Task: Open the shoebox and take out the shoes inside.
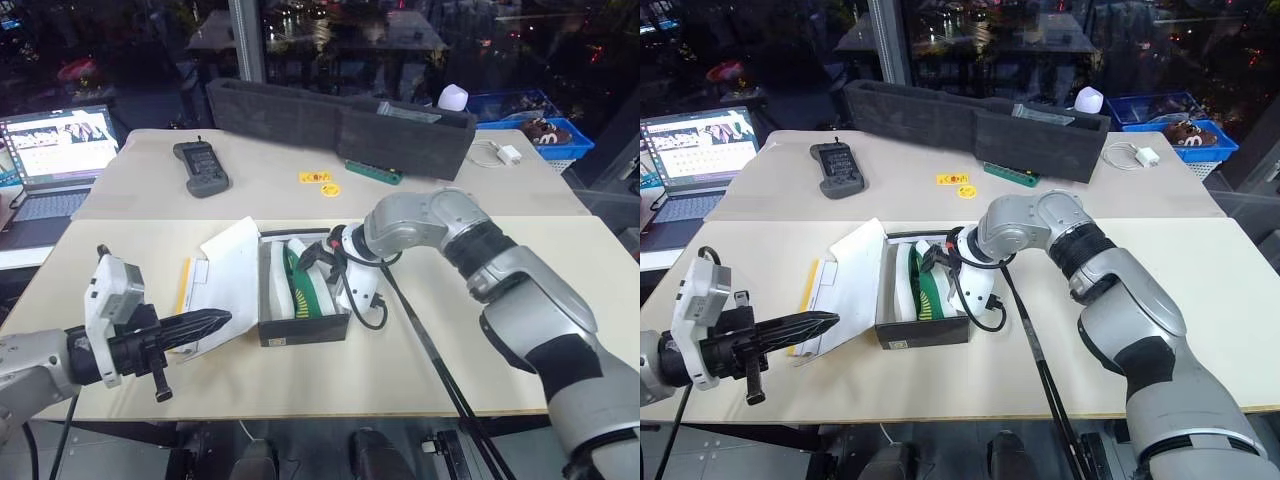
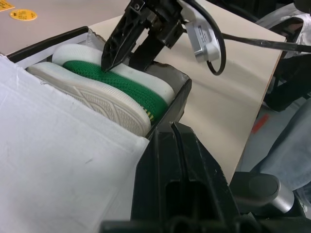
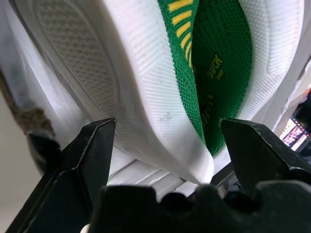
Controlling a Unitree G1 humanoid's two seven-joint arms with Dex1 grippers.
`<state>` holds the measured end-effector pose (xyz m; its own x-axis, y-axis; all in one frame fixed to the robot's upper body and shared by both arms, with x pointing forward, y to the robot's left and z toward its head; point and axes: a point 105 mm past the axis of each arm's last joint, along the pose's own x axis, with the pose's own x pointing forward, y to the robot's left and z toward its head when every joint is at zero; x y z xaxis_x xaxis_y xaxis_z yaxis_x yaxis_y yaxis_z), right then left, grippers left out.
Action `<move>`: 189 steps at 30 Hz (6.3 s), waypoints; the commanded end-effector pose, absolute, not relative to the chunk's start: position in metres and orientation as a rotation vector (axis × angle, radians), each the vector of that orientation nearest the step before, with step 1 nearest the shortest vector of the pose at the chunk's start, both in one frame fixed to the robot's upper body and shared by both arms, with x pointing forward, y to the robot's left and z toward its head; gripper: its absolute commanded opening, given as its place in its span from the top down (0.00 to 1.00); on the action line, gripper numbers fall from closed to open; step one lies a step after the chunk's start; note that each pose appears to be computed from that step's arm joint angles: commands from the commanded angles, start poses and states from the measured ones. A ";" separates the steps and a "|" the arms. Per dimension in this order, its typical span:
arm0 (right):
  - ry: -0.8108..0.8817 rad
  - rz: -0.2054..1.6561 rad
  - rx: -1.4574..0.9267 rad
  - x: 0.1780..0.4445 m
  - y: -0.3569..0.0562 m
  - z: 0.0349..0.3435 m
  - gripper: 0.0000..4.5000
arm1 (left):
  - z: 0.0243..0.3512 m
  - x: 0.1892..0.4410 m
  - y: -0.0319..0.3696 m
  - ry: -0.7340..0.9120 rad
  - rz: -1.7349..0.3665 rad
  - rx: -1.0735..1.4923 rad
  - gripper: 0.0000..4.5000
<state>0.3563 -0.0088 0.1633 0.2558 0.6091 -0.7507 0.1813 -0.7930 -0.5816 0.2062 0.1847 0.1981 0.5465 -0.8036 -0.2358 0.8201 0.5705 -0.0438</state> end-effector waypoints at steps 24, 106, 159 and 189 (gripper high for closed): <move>-0.911 1.355 -1.960 0.354 0.015 0.208 0.95 | 0.203 0.209 0.180 0.153 -0.966 0.101 1.00; 0.015 1.093 -0.355 0.332 -0.035 0.288 0.08 | 0.207 0.219 0.166 0.013 -0.941 0.091 1.00; -1.064 1.556 -1.995 0.324 0.064 0.172 0.08 | 0.207 0.215 0.170 0.042 -0.901 0.079 1.00; -1.299 1.307 -1.636 0.315 0.053 0.245 0.87 | 0.205 0.220 0.166 0.045 -0.923 0.078 1.00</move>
